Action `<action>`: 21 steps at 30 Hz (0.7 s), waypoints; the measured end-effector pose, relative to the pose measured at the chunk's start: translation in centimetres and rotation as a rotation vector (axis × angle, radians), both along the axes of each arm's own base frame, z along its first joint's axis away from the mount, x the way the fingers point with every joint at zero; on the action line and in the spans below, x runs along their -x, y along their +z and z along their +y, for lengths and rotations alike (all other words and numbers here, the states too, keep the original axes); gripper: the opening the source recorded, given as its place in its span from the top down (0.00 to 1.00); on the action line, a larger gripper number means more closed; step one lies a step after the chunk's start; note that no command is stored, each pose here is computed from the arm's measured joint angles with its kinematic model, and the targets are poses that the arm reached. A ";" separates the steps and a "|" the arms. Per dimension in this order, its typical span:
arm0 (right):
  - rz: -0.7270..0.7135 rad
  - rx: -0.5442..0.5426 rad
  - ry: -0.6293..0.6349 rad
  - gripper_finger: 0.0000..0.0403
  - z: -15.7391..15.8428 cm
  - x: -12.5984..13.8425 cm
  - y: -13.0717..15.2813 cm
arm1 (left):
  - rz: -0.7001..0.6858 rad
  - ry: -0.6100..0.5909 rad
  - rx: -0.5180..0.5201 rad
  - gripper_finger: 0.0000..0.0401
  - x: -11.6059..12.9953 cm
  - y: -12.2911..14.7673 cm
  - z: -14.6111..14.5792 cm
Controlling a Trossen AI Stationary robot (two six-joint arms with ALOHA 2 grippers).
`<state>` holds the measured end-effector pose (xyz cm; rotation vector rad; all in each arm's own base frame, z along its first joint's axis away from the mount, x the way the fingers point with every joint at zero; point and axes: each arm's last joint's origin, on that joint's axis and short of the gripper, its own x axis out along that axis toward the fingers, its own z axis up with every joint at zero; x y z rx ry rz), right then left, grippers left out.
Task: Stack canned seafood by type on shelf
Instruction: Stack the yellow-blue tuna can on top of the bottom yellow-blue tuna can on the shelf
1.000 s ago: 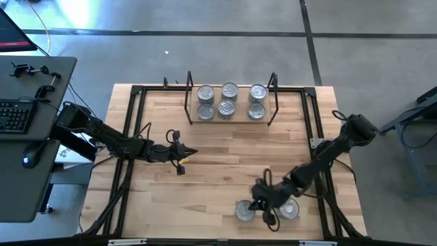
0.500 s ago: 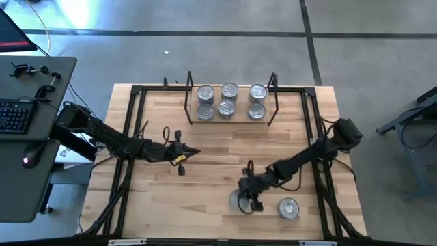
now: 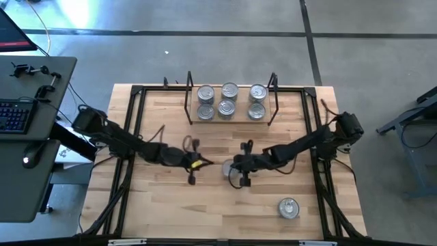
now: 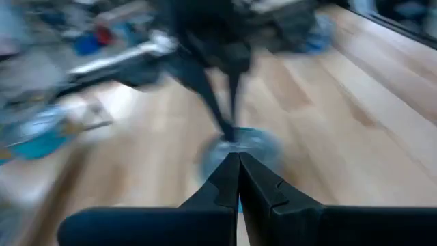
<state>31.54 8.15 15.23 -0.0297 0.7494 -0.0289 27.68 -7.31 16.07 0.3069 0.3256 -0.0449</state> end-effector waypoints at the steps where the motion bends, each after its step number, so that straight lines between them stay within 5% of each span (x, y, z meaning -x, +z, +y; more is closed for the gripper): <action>1: -0.020 0.016 -0.003 1.00 0.3 0.2 0.6 | 0.030 -0.035 -0.007 1.00 -0.5 -0.2 -0.1; 7: -0.059 0.098 0.011 1.00 3.1 1.9 2.0 | 0.204 -0.130 -0.085 0.90 -3.3 -1.3 0.4; 14: -0.093 0.084 0.014 1.00 5.6 4.0 0.6 | 0.339 -0.249 -0.168 0.73 -6.4 -2.5 1.9; 21: -0.179 0.041 -0.014 1.00 7.2 6.6 -0.3 | 0.404 -0.298 -0.231 0.72 -8.3 -3.8 2.3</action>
